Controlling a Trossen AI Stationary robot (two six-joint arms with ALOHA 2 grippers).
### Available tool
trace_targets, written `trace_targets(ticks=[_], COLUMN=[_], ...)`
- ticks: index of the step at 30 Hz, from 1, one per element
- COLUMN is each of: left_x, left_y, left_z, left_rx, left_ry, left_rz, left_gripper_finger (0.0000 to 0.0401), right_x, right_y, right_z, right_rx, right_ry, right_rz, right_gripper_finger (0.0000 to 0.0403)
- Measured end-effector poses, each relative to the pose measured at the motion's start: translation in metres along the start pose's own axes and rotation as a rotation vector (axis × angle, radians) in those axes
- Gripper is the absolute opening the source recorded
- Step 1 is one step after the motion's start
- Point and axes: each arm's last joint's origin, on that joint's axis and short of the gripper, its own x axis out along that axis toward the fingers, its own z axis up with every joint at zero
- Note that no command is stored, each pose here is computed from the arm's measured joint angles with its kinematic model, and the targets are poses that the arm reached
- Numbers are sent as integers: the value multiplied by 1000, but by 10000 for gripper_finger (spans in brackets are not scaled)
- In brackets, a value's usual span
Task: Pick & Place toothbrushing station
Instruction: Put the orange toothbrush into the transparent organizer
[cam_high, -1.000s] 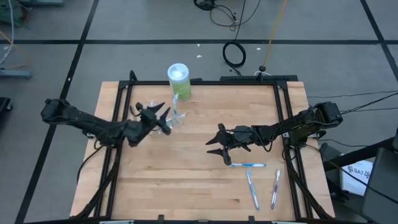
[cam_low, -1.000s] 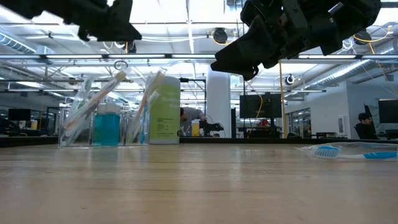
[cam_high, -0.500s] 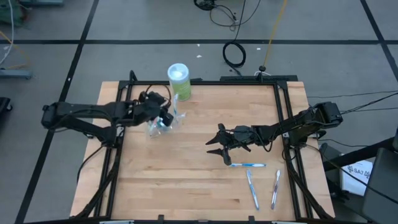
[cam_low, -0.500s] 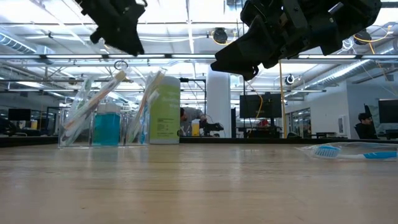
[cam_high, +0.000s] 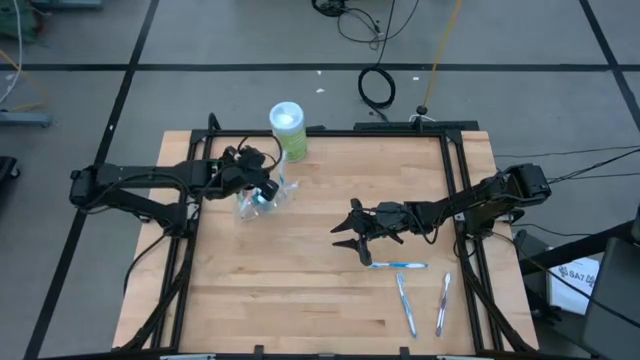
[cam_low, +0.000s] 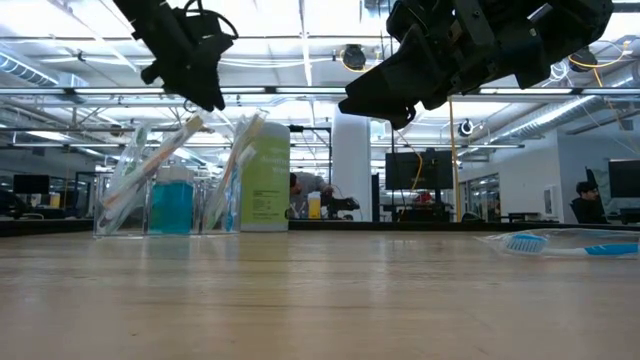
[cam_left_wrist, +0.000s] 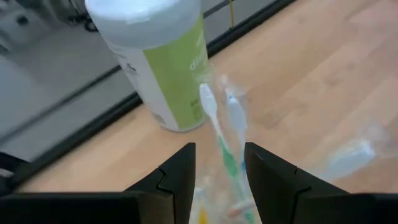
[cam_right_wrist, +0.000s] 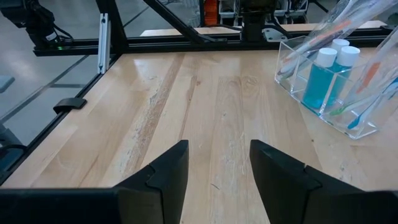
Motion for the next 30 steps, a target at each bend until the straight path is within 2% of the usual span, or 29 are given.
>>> trace_targets(ticks=[4,8,12,17,26,30], left_x=[0,1,5,15,38,42], left_y=[0,2,5,-3,-13,-12], left_z=[0,0,1,-5,-14,-14], left_rx=[81,150,100,76,124,122], left_ry=[-18,-9,14,108,195,194], left_rz=[25,38,33,-60,-24,3], left_gripper_finger=[144,168,202,230,234,217], right_x=[0,0,0,0,0,0], right_y=[0,0,0,0,0,0], right_z=[0,0,0,0,0,0], right_rx=[0,0,0,0,0,0], right_ry=[0,0,0,0,0,0], right_rz=[0,0,0,0,0,0], right_gripper_finger=[167,167,167,167,167,167])
